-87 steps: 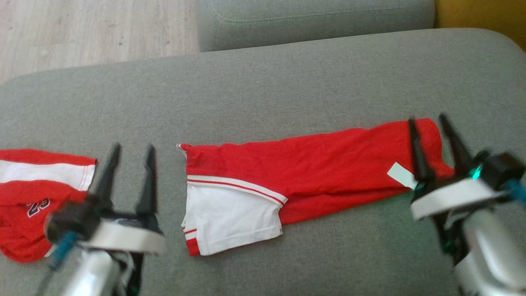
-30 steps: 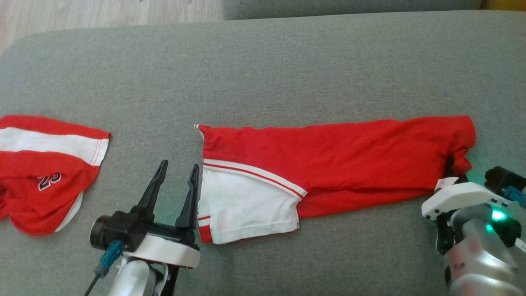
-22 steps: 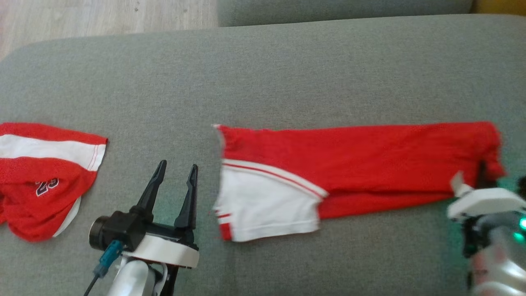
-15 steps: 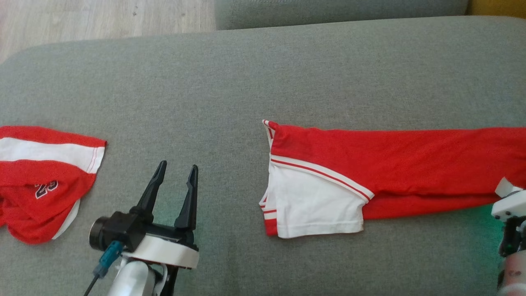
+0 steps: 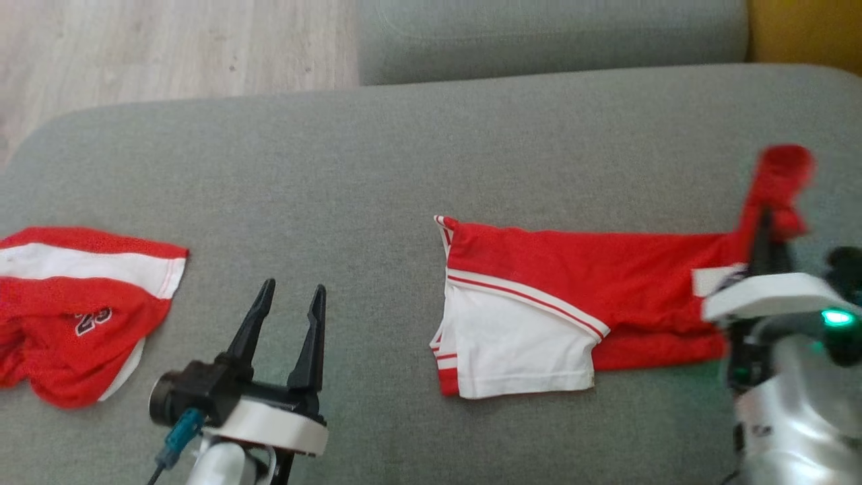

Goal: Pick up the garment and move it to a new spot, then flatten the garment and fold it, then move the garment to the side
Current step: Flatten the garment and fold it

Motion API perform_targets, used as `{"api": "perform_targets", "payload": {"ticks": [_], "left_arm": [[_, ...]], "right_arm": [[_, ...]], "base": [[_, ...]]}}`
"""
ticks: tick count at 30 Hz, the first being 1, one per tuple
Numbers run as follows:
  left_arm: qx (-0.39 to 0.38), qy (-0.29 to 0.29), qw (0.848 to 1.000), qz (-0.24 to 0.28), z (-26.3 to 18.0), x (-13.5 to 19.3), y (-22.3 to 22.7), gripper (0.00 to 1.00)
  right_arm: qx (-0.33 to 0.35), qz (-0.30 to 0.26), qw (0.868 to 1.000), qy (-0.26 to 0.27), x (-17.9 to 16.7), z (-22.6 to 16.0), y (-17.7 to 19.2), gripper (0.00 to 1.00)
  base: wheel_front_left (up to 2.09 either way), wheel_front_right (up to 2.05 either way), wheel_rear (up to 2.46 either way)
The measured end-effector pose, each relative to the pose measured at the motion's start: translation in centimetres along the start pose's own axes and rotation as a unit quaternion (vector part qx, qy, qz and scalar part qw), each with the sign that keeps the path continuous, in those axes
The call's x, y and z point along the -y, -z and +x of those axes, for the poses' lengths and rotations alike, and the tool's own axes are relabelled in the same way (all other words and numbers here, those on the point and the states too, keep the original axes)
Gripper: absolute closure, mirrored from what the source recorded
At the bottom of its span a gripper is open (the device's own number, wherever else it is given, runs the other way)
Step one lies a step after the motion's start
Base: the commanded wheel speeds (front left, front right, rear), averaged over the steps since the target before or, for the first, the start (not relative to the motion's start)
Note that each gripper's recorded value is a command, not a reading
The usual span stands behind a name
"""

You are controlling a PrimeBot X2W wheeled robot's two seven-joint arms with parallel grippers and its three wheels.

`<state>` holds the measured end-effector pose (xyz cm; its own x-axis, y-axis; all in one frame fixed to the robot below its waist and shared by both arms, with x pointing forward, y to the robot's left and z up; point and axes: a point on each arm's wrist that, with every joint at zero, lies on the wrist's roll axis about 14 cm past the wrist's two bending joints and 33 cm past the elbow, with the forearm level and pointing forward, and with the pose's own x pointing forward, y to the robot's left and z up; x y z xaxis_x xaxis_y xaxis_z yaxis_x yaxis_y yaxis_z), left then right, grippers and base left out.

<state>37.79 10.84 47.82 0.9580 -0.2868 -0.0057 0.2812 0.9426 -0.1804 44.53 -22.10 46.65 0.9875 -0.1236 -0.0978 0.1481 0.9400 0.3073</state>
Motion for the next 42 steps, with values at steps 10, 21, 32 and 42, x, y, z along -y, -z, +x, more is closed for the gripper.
{"api": "perform_targets", "payload": {"ticks": [10, 21, 32, 42], "left_arm": [[0.001, -0.027, 1.000, -0.007, -2.3, -1.1, 0.0, 0.00], [0.005, -0.053, 0.998, -0.013, -3.7, -2.3, 0.0, 0.00], [-0.002, -0.065, 0.998, -0.014, -4.1, -2.9, 0.4, 0.00], [-0.011, -0.063, 0.998, -0.017, -3.9, -2.9, 1.0, 0.00]], "right_arm": [[-0.060, 0.035, 0.980, -0.185, -12.0, -4.2, 4.0, 1.00], [-0.147, 0.022, 0.943, -0.297, -18.6, -8.9, 9.2, 1.00], [-0.205, 0.001, 0.929, -0.307, -18.6, -10.5, 12.7, 0.20], [-0.246, 0.003, 0.894, -0.374, -21.9, -14.1, 14.4, 0.00]], "base": [[0.00, 0.00, 0.00], [0.00, 0.00, 0.00], [0.00, 0.00, 0.00], [0.00, 0.00, 0.00]]}}
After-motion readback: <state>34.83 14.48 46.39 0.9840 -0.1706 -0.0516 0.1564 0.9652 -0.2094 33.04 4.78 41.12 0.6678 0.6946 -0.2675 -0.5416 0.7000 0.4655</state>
